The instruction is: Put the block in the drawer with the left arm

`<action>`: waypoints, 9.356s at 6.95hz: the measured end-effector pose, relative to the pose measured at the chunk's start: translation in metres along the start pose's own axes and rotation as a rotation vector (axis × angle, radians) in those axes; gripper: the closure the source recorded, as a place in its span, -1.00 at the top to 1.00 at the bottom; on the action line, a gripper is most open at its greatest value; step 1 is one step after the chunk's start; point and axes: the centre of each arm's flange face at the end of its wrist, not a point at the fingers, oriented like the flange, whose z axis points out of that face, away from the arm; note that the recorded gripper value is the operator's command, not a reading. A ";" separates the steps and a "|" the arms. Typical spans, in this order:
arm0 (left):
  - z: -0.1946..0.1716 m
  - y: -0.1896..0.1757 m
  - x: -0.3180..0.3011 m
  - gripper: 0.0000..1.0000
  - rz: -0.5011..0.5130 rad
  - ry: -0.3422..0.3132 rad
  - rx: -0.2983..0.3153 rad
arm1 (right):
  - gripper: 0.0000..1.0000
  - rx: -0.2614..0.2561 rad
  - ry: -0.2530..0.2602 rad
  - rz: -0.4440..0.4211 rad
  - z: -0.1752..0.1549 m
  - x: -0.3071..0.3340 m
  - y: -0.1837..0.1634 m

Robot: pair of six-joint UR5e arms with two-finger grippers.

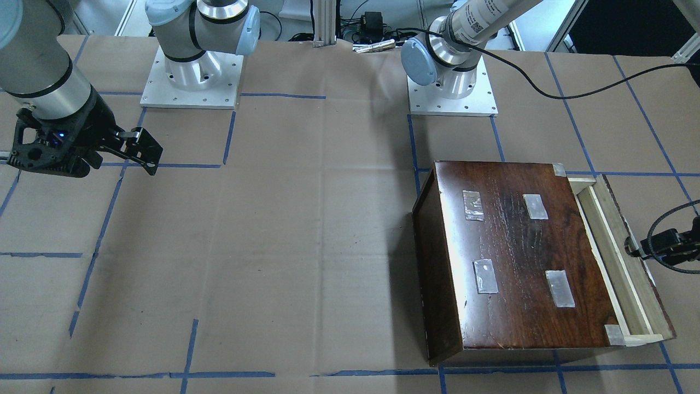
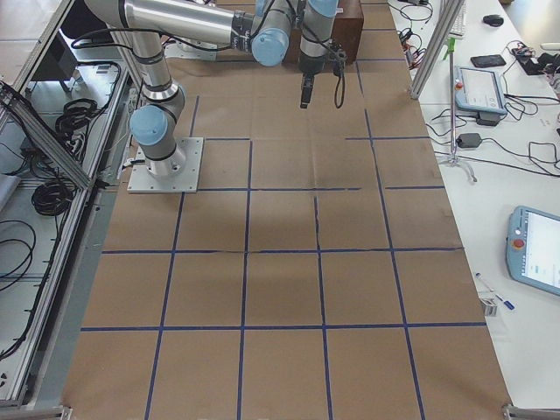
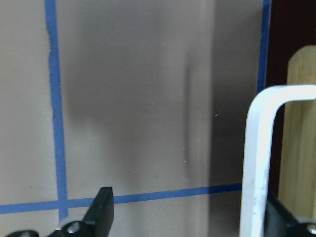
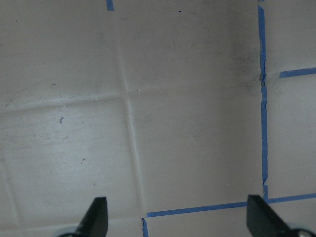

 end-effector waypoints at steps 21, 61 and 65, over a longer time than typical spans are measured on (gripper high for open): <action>-0.033 -0.139 -0.163 0.97 0.062 -0.215 0.054 | 1.00 0.001 0.000 0.000 0.000 0.000 0.000; -0.042 0.044 0.159 0.97 -0.034 -0.248 0.008 | 1.00 0.000 0.000 0.000 0.000 0.000 0.000; -0.100 0.057 0.201 0.97 -0.082 -0.256 0.032 | 1.00 0.001 0.000 0.000 0.000 0.000 0.000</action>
